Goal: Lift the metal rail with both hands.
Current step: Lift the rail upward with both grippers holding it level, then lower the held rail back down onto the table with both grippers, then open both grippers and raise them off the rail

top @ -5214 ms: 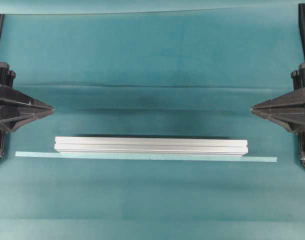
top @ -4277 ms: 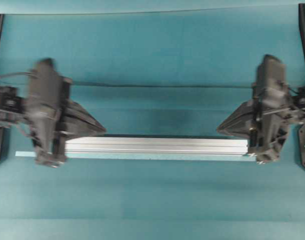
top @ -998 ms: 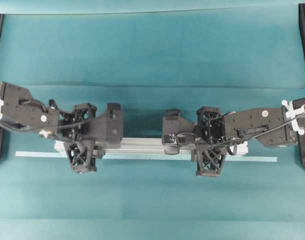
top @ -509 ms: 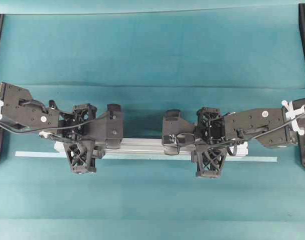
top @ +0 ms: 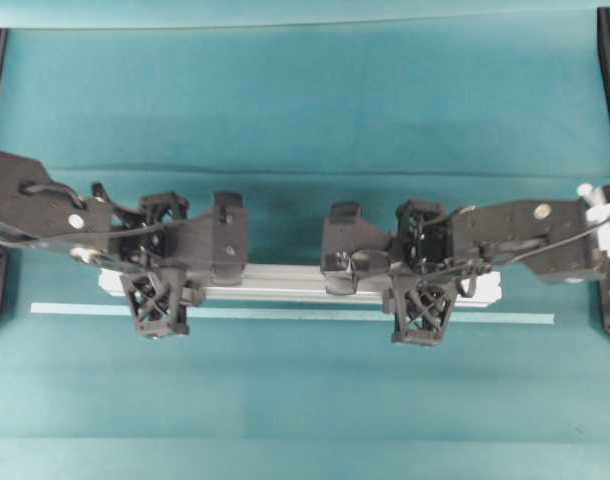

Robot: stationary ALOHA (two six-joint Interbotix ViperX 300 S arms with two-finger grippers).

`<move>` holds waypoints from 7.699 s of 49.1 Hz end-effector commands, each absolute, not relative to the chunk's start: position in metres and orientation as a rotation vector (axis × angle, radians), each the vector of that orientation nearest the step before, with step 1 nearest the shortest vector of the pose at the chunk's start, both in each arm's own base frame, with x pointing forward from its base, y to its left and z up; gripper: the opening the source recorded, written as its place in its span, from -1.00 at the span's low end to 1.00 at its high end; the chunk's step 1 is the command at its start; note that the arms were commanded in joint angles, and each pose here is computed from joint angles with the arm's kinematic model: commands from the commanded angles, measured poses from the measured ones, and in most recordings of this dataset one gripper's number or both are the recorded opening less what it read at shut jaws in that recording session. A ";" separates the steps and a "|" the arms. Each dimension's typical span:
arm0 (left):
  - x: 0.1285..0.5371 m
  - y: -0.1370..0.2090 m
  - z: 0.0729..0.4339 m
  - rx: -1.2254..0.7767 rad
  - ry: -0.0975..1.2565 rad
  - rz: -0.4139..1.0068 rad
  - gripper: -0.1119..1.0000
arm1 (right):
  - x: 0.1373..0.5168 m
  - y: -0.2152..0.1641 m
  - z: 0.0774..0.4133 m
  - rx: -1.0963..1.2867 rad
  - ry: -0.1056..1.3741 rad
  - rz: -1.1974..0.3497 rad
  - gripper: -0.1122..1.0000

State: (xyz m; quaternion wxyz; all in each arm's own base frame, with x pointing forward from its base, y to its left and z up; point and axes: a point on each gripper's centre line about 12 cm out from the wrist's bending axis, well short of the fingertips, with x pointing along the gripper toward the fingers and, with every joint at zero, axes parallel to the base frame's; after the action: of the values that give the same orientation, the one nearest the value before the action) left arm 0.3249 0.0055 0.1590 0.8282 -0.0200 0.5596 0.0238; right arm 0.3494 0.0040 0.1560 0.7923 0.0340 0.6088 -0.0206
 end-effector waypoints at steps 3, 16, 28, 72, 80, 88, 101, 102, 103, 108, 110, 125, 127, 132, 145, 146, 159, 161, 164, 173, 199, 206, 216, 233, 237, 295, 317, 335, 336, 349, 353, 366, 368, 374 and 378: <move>0.329 0.007 0.190 -0.050 1.131 0.058 -0.15 | 0.352 0.002 0.189 0.081 1.274 -0.047 -0.08; 0.329 0.008 0.247 -0.041 1.122 0.057 -0.15 | 0.346 0.000 0.237 0.081 1.305 -0.049 -0.08; 0.329 0.009 0.291 -0.044 1.113 0.062 -0.15 | 0.348 0.001 0.279 0.091 1.300 -0.048 -0.08; 0.327 0.017 0.418 -0.070 1.202 0.098 -0.15 | 0.339 0.003 0.425 0.154 1.217 -0.073 -0.08; 0.328 0.018 0.443 -0.070 1.162 0.099 -0.15 | 0.337 0.002 0.445 0.146 1.203 -0.079 -0.08; 0.327 0.023 0.449 -0.076 1.143 0.110 -0.15 | 0.338 0.001 0.451 0.146 1.187 -0.078 -0.08; 0.328 0.024 0.449 -0.078 1.143 0.113 -0.15 | 0.336 0.000 0.442 0.148 1.215 -0.081 -0.08; 0.328 0.024 0.449 -0.078 1.143 0.113 -0.15 | 0.335 -0.001 0.442 0.149 1.216 -0.082 -0.08; 0.328 0.024 0.449 -0.078 1.143 0.113 -0.15 | 0.335 -0.001 0.441 0.149 1.219 -0.083 -0.08; 0.328 0.024 0.446 -0.079 1.153 0.114 -0.15 | 0.334 -0.001 0.436 0.149 1.235 -0.084 -0.08; 0.328 0.024 0.443 -0.079 1.160 0.114 -0.15 | 0.334 -0.001 0.432 0.146 1.243 -0.083 -0.08; 0.334 0.028 0.381 -0.084 1.260 0.126 -0.15 | 0.338 -0.008 0.369 0.139 1.312 -0.091 -0.08; 0.334 0.028 0.372 -0.085 1.269 0.127 -0.15 | 0.338 -0.008 0.360 0.139 1.306 -0.089 -0.08; 0.335 0.027 0.350 -0.091 1.292 0.127 -0.15 | 0.334 -0.010 0.338 0.138 1.311 -0.091 -0.08; 0.338 0.028 0.284 -0.078 1.321 0.123 -0.15 | 0.322 -0.010 0.270 0.126 1.364 -0.089 -0.08; 0.339 0.028 0.278 -0.080 1.324 0.124 -0.15 | 0.322 -0.010 0.264 0.126 1.364 -0.089 -0.08; 0.340 0.029 0.217 -0.090 1.287 0.129 -0.15 | 0.322 -0.011 0.204 0.116 1.311 -0.092 -0.08; 0.339 0.029 0.208 -0.094 1.288 0.131 -0.15 | 0.323 -0.011 0.198 0.112 1.311 -0.090 -0.08; 0.338 0.029 0.196 -0.102 1.291 0.136 -0.15 | 0.324 -0.011 0.191 0.113 1.309 -0.092 -0.08; 0.336 0.029 0.168 -0.109 1.283 0.138 -0.15 | 0.332 -0.009 0.169 0.104 1.336 -0.084 -0.08; 0.339 0.020 0.144 -0.144 1.232 0.147 -0.15 | 0.340 0.002 0.121 0.072 1.363 -0.044 -0.08; 0.342 0.012 0.136 -0.149 1.220 0.139 -0.15 | 0.339 0.004 0.116 0.079 1.356 -0.042 -0.08; 0.341 0.011 0.130 -0.140 1.231 0.131 -0.15 | 0.338 0.006 0.109 0.076 1.358 -0.038 -0.08; 0.341 0.010 0.129 -0.137 1.222 0.127 -0.15 | 0.342 0.012 0.109 0.074 1.341 -0.025 -0.08; 0.340 0.009 0.127 -0.136 1.219 0.125 -0.15 | 0.342 0.014 0.109 0.078 1.343 -0.022 -0.08; 0.338 0.008 0.117 -0.107 1.147 0.094 -0.15 | 0.336 0.016 0.092 0.091 1.329 -0.027 -0.08; 0.340 0.007 0.123 -0.121 1.054 0.092 -0.15 | 0.337 0.015 0.093 0.124 1.329 -0.054 0.23; 0.333 0.007 0.120 -0.111 1.042 0.085 -0.14 | 0.338 0.014 0.094 0.151 1.318 -0.074 0.70; 0.333 0.007 0.120 -0.110 1.044 0.084 -0.14 | 0.339 0.014 0.095 0.152 1.315 -0.074 0.70; 0.334 0.000 0.127 -0.083 1.025 0.055 0.89 | 0.343 0.013 0.098 0.154 1.295 -0.074 0.71; 0.333 -0.001 0.134 -0.065 1.009 0.042 0.93 | 0.346 0.011 0.104 0.154 1.277 -0.077 0.71; 0.325 -0.001 0.188 -0.027 0.857 0.018 0.92 | 0.348 0.000 0.144 0.176 1.162 -0.093 0.71; 0.323 0.000 0.195 -0.023 0.834 0.017 0.92 | 0.348 -0.001 0.152 0.177 1.139 -0.093 0.71; 0.315 0.000 0.218 -0.018 0.764 0.013 0.92 | 0.344 -0.003 0.178 0.180 1.065 -0.092 0.71; 0.309 0.000 0.231 -0.018 0.721 0.013 0.92 | 0.340 -0.005 0.199 0.181 1.002 -0.091 0.71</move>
State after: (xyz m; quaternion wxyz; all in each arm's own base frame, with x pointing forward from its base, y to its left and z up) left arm 0.3126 -0.0008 0.2131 0.9250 -0.0091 0.3797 0.0063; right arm 0.3412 -0.0024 0.1805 0.8581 0.0834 0.5049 -0.0414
